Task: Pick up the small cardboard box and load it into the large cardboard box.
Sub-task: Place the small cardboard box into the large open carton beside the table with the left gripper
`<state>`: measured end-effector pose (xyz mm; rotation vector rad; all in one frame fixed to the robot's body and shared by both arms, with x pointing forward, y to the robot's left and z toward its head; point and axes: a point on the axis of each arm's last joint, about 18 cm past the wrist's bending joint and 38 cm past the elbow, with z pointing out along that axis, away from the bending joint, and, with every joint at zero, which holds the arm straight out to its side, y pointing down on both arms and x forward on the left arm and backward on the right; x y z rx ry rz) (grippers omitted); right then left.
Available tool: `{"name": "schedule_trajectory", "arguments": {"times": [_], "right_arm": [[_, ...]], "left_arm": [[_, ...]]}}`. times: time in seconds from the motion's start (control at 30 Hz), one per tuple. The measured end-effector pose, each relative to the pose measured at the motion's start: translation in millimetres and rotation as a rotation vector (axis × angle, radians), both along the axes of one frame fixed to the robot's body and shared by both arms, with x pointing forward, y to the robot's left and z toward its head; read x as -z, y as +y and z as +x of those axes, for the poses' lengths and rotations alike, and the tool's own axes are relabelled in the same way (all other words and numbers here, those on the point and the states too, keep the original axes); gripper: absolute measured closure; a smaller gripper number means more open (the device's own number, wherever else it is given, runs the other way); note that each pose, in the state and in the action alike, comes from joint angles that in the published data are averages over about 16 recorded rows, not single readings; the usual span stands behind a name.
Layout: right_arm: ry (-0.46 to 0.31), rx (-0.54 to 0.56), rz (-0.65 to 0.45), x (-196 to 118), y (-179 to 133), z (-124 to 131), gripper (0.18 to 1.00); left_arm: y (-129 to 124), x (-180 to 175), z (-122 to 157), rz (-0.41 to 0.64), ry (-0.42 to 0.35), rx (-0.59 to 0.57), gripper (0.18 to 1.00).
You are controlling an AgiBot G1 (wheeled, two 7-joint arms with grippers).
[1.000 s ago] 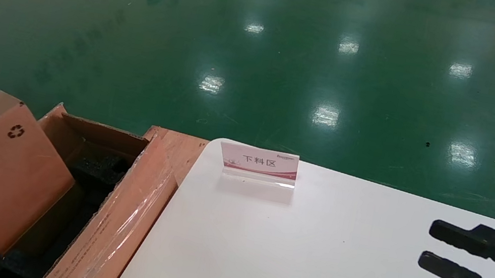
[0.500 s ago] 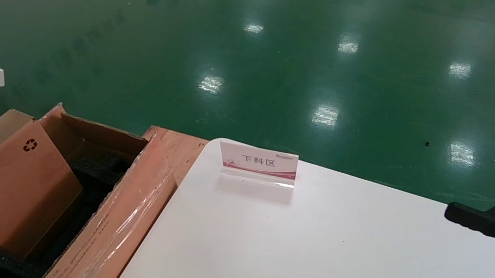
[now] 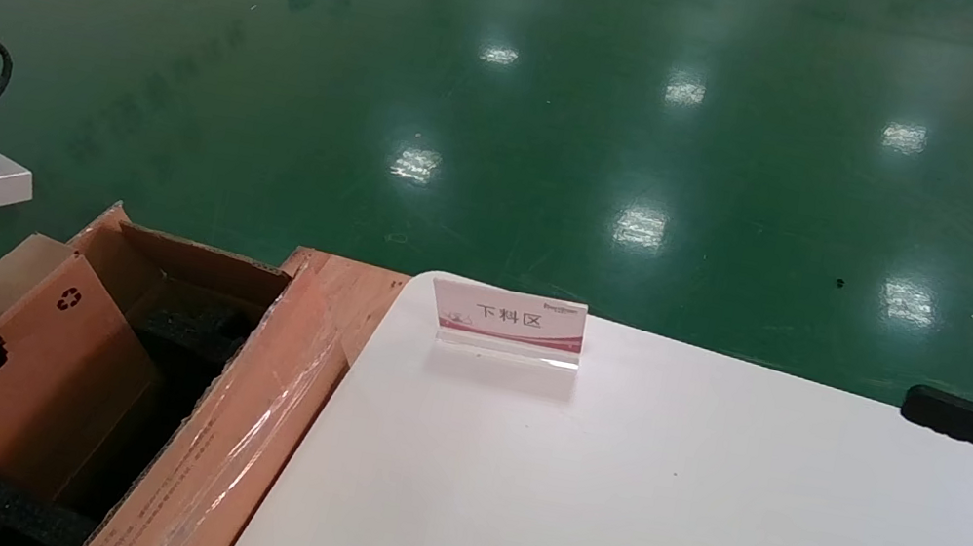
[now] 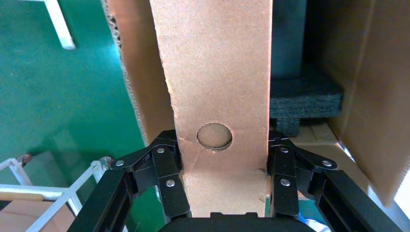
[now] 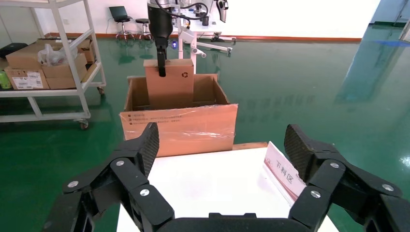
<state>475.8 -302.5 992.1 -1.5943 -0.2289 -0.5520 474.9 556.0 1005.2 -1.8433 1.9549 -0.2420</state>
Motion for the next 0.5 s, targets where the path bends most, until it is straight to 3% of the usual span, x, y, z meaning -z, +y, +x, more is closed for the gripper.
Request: {"name": "schedule_trajectory", "arguments": {"times": [0.5], "right_arm": [[0.0, 0.0, 0.0, 0, 0, 0, 0.181]], "left_arm": [[15, 9, 17, 0.055, 0.005, -0.012, 0.788]]}}
